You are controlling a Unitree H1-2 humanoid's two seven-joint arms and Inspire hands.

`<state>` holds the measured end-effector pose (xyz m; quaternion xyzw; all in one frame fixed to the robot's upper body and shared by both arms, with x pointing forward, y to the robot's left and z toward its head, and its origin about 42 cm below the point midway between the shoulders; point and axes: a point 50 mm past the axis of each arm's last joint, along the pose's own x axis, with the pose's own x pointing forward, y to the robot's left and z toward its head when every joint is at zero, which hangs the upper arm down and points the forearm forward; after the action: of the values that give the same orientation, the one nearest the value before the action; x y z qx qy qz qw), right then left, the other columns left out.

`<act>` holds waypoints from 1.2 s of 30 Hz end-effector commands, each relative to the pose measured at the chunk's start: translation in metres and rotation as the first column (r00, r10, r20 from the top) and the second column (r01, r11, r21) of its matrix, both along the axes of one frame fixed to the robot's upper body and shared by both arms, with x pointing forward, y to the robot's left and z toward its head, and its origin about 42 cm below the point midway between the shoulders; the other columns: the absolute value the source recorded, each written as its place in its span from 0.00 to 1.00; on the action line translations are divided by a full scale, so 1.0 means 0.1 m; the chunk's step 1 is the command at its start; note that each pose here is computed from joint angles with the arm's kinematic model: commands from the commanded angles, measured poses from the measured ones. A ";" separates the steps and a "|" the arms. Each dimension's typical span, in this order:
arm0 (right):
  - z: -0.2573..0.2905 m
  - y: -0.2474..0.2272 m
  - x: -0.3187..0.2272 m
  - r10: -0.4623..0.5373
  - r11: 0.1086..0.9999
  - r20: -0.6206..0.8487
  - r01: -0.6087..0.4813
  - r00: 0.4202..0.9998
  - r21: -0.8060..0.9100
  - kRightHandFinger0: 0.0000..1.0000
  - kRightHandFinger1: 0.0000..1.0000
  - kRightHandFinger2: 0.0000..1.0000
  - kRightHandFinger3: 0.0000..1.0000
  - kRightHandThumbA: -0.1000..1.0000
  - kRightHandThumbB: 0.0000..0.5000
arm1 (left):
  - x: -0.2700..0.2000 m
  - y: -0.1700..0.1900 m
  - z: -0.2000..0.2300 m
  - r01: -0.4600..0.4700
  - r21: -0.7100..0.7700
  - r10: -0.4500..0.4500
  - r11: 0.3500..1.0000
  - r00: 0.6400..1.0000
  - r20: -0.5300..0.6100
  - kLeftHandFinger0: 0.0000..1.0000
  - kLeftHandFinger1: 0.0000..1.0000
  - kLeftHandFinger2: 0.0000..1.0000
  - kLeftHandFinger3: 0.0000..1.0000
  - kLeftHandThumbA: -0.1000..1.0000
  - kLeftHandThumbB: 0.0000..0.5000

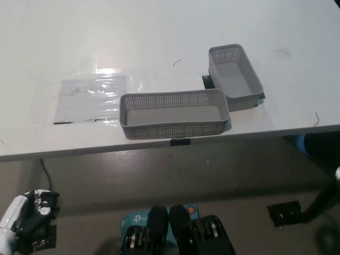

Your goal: The robot uses its right hand to pick up the grey box kept on the middle on the desk and place it on top of another box next to it in a right angle

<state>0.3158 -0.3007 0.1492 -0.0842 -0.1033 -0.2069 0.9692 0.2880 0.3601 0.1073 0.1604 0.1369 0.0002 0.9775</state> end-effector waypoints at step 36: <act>1.84 0.90 1.46 0.365 0.259 -0.418 -0.522 0.832 -0.813 1.00 1.00 1.00 1.00 0.36 1.00 | 0.04 0.14 0.16 0.086 0.126 -0.087 0.988 0.996 0.005 0.32 0.37 0.41 0.50 0.26 0.53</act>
<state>0.4517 -0.2125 0.3073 -0.5092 -0.1564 0.1856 0.8257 0.2887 0.3646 0.1098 0.1955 0.1445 -0.0248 0.9697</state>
